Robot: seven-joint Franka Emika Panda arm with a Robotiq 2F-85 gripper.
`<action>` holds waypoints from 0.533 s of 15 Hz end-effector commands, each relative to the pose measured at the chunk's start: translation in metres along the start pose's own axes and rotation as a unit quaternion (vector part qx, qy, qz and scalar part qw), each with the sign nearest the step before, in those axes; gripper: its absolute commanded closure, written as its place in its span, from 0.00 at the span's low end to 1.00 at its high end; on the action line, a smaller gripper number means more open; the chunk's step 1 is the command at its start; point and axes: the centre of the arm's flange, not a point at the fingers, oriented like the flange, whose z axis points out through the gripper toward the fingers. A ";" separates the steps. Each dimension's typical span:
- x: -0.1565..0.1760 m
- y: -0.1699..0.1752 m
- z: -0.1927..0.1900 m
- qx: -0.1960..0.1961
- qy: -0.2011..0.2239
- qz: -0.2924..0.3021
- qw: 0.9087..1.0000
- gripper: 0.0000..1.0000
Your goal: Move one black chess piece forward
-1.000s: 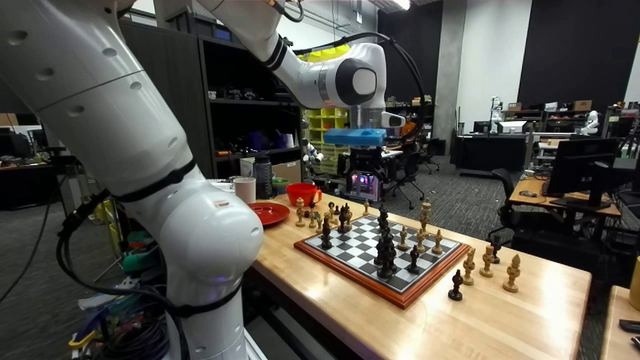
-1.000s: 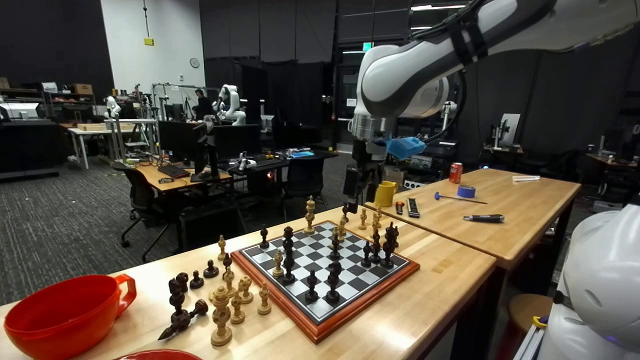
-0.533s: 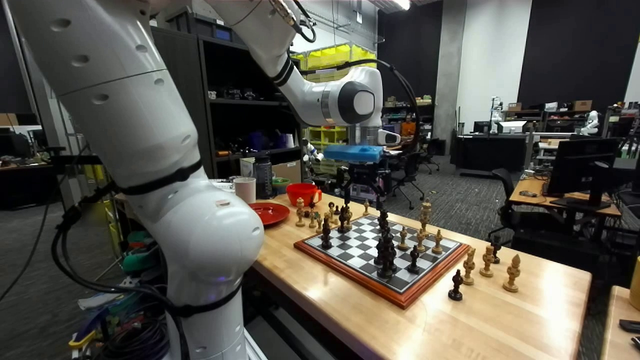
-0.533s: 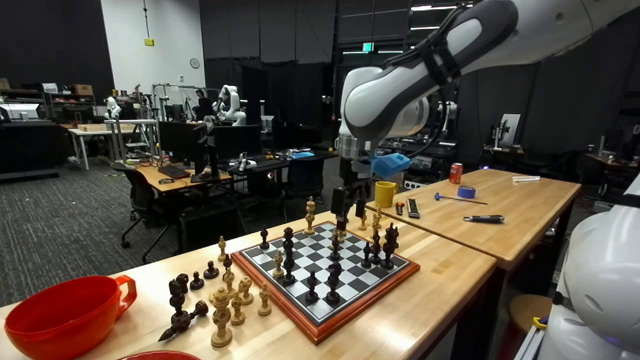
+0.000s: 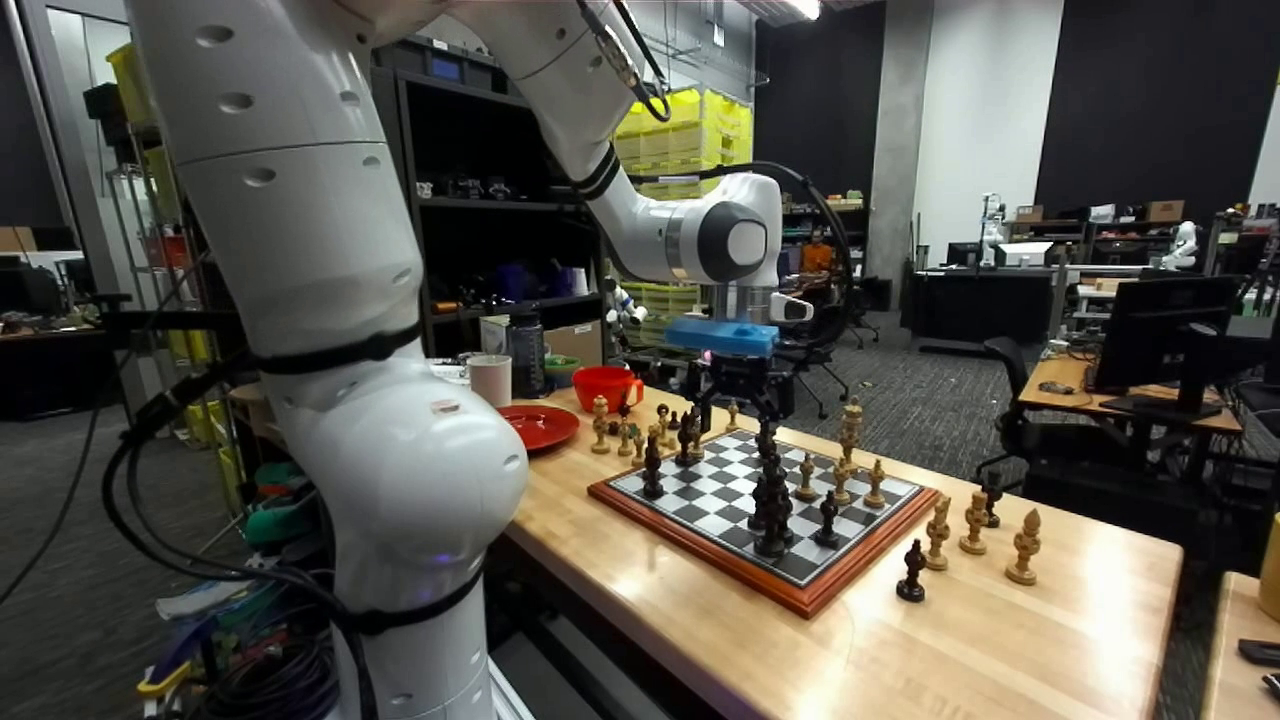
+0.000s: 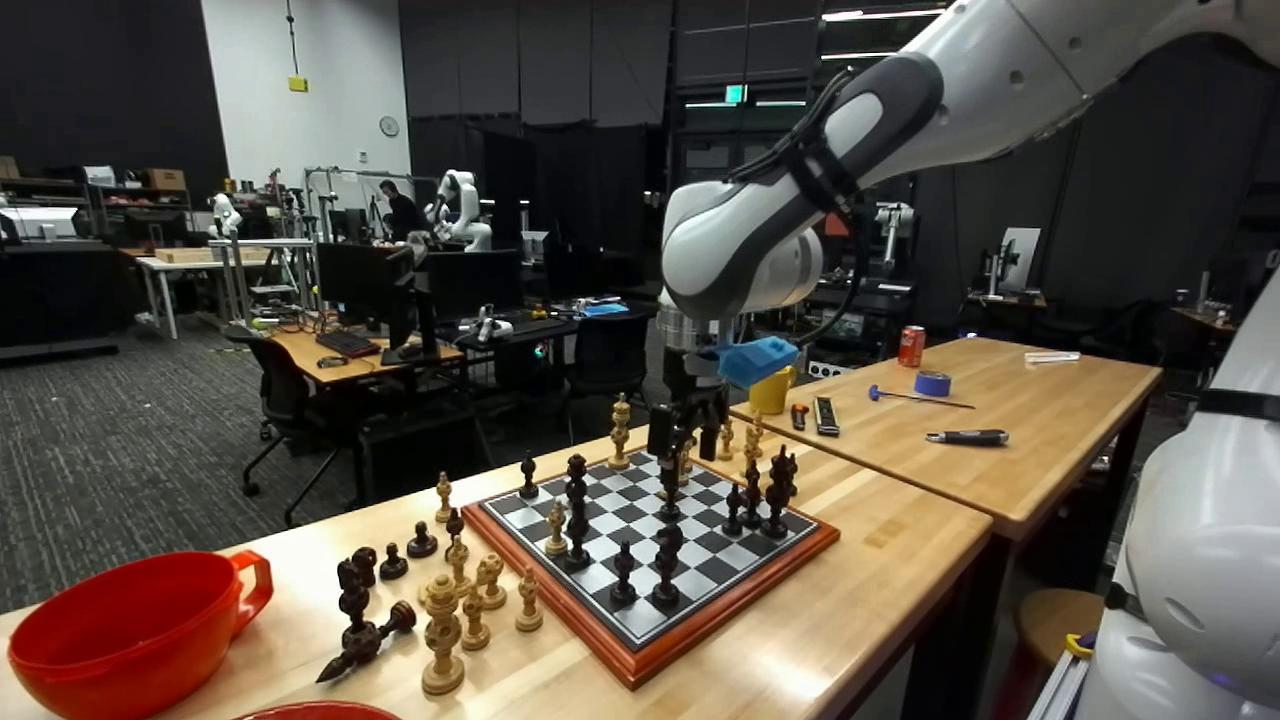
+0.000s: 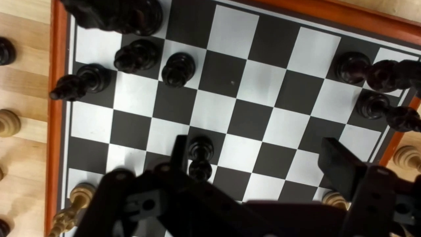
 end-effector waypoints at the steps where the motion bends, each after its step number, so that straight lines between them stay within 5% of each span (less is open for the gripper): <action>1: 0.018 0.007 0.005 0.006 0.001 0.007 1.000 0.00; 8: 0.023 0.010 0.011 0.003 -0.006 0.007 1.000 0.00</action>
